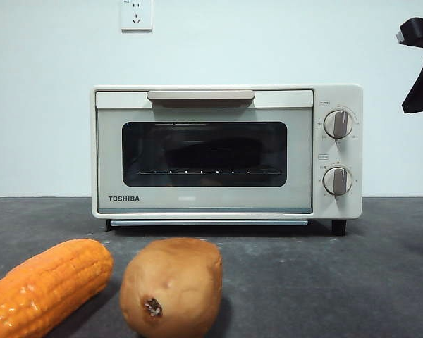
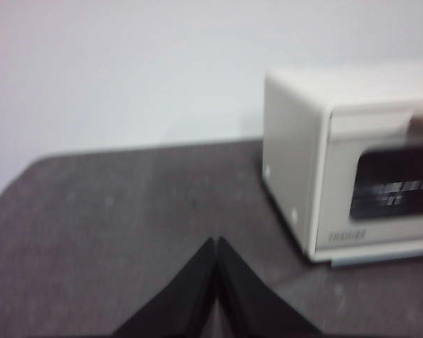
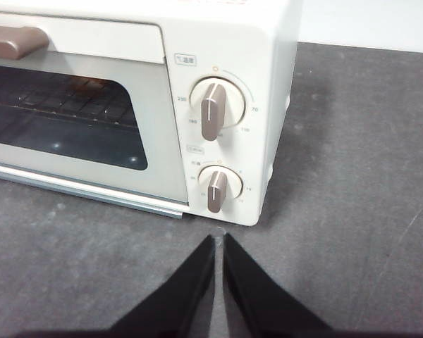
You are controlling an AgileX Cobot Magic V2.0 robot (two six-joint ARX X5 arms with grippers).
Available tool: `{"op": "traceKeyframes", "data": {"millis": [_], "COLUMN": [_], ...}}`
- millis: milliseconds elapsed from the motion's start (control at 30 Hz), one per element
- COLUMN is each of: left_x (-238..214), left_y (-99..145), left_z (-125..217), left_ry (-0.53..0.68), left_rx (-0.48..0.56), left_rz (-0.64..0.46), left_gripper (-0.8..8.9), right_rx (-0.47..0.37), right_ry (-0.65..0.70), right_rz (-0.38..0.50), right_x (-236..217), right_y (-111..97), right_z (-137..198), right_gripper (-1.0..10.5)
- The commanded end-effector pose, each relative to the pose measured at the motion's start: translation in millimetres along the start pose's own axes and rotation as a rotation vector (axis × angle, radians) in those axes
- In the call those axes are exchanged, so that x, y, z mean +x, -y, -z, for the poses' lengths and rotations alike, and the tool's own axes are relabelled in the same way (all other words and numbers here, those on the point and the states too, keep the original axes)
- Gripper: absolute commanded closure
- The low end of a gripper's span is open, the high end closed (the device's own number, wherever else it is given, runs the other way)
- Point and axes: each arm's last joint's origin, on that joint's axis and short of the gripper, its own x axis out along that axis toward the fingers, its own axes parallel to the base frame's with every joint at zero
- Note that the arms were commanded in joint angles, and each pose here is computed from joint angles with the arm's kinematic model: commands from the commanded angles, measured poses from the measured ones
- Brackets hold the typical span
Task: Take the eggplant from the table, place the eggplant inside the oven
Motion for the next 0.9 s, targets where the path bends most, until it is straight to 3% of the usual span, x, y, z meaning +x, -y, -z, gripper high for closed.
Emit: {"op": "traceKeyframes", "data": {"millis": [33,333,900], "left_x": [6,16,16], "left_y": [0,3,3], "left_z": [16,58,60], "left_ry": [-0.040,-0.176,-0.190], "left_rx": [0.016,0.015,0.014], "left_rz": [-0.003,0.006,0.007], "left_gripper": [8.10,8.10,8.10], "right_rx": [0.012,0.012,0.012], "right_ry": [0.013,0.013,0.013], "right_rz": [-0.003,-0.003,-0.003], "right_x": [0,0,0], "right_y": [-1,-1,-1], "right_z": [-3,-3,-3], "right_gripper": [9.4,9.4,9.4]}}
